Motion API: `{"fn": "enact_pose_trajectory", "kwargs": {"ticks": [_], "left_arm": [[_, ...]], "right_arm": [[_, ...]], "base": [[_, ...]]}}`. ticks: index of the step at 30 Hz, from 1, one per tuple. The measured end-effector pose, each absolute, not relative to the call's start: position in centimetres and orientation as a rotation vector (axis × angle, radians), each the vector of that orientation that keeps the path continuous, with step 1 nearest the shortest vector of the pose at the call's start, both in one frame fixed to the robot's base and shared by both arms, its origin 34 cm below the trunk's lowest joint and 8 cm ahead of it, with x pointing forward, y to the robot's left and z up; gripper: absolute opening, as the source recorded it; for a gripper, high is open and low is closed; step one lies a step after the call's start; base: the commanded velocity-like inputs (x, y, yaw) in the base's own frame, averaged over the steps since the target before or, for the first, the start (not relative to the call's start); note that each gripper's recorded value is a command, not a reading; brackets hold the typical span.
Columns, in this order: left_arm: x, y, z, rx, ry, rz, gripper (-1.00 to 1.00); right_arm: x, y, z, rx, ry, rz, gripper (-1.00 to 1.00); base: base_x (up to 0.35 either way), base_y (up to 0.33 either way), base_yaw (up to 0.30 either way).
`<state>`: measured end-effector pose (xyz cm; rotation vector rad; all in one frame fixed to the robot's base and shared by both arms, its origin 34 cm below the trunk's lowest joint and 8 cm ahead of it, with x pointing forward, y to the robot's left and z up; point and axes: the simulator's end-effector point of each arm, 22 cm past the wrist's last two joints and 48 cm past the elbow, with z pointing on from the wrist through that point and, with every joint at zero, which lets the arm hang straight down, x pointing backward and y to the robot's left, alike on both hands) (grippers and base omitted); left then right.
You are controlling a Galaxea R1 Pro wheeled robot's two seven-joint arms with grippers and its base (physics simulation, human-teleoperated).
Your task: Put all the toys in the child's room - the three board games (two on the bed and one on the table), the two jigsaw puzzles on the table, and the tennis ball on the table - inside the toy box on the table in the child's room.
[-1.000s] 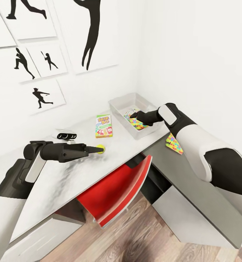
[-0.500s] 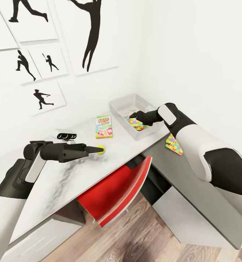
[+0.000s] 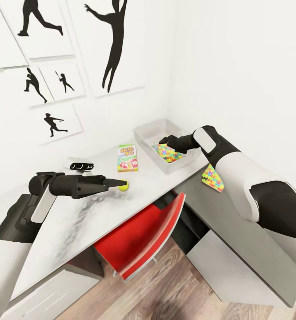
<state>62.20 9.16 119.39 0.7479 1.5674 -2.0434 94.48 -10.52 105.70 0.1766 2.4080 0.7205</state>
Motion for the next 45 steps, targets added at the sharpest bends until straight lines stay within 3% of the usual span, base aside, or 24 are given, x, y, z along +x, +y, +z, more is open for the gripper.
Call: {"fn": "enact_pose_trajectory", "kwargs": {"ticks": [45], "left_arm": [[65.5, 10.8, 110.8, 0.449, 1.910, -1.904, 1.00]], "right_arm": [[93.2, -11.3, 110.6, 0.150, 2.380, 0.730, 1.00]], "base": [[0.000, 0.000, 0.133]]}}
